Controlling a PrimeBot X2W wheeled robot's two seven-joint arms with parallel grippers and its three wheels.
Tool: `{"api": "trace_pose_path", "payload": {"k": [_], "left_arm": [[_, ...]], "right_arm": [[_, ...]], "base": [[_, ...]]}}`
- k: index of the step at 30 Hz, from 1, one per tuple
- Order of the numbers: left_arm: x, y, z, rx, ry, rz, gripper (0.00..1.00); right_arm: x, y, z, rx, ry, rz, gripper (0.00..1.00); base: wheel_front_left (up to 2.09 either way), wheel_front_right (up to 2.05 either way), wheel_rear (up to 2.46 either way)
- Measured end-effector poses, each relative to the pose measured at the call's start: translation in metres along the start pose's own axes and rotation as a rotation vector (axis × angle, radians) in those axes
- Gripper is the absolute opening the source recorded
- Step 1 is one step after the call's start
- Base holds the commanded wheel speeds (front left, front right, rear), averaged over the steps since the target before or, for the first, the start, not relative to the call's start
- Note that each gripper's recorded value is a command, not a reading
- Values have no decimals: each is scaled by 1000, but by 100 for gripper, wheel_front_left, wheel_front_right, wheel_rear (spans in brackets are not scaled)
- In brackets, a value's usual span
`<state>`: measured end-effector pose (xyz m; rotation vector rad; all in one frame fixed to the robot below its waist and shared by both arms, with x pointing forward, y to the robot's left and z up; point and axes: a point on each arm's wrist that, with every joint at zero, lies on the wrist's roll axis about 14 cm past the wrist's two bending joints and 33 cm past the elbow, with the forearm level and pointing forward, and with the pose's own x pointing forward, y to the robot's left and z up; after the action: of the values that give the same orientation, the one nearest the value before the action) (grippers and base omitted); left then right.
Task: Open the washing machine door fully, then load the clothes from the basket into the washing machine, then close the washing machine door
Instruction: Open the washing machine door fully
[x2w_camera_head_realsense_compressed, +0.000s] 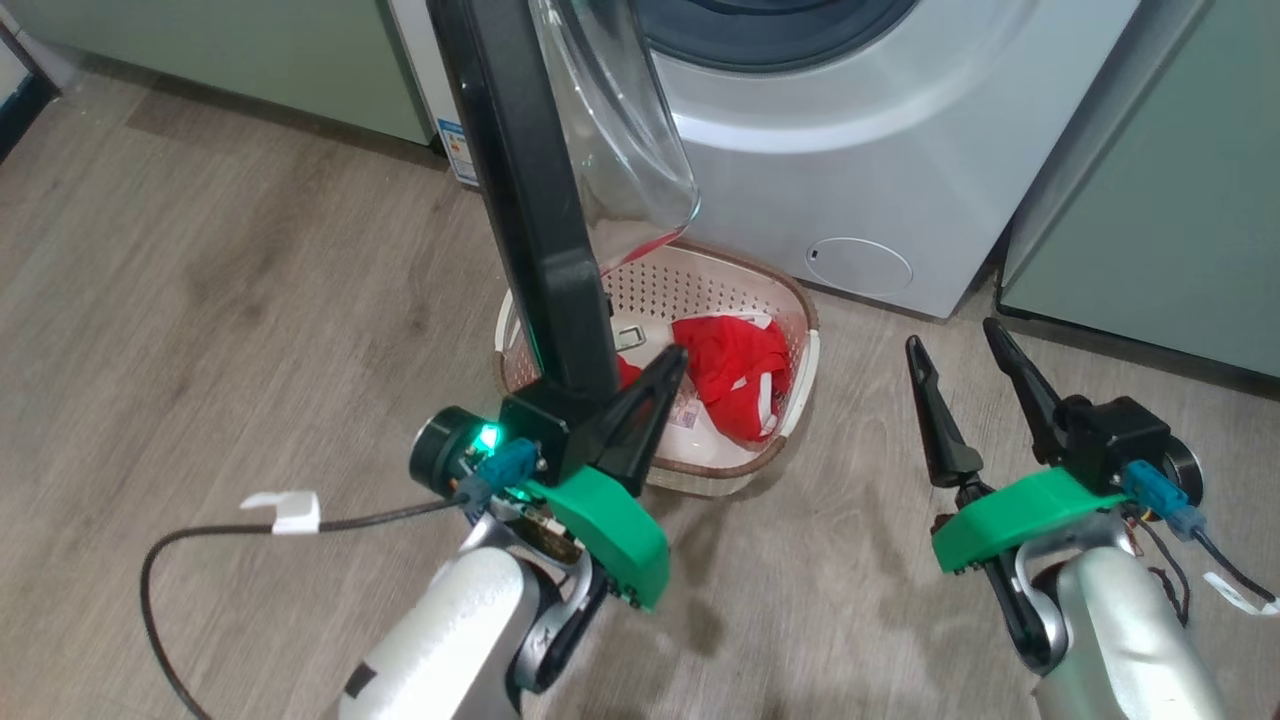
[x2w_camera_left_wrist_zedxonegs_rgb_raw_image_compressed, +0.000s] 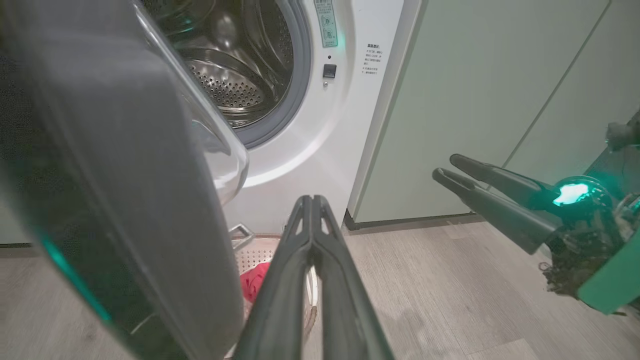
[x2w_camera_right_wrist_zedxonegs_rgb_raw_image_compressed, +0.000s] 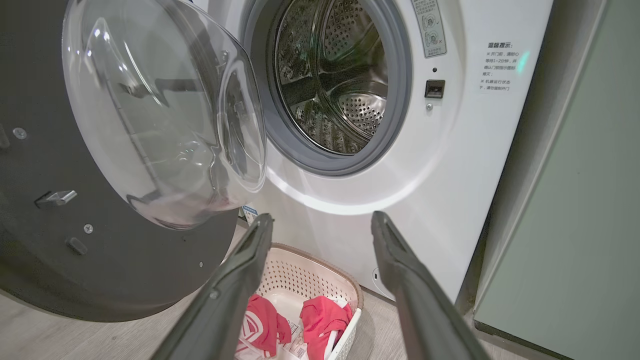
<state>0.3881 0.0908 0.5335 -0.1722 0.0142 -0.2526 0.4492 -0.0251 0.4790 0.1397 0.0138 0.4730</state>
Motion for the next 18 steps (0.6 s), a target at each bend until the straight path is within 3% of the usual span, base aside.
{"api": "trace_pose_path", "payload": {"k": [18], "left_arm": [[-1, 30, 1, -19, -20, 97, 0]], "right_arm": [[5, 4, -6, 8, 18, 14, 100]], "base": [[0, 0, 0]]}}
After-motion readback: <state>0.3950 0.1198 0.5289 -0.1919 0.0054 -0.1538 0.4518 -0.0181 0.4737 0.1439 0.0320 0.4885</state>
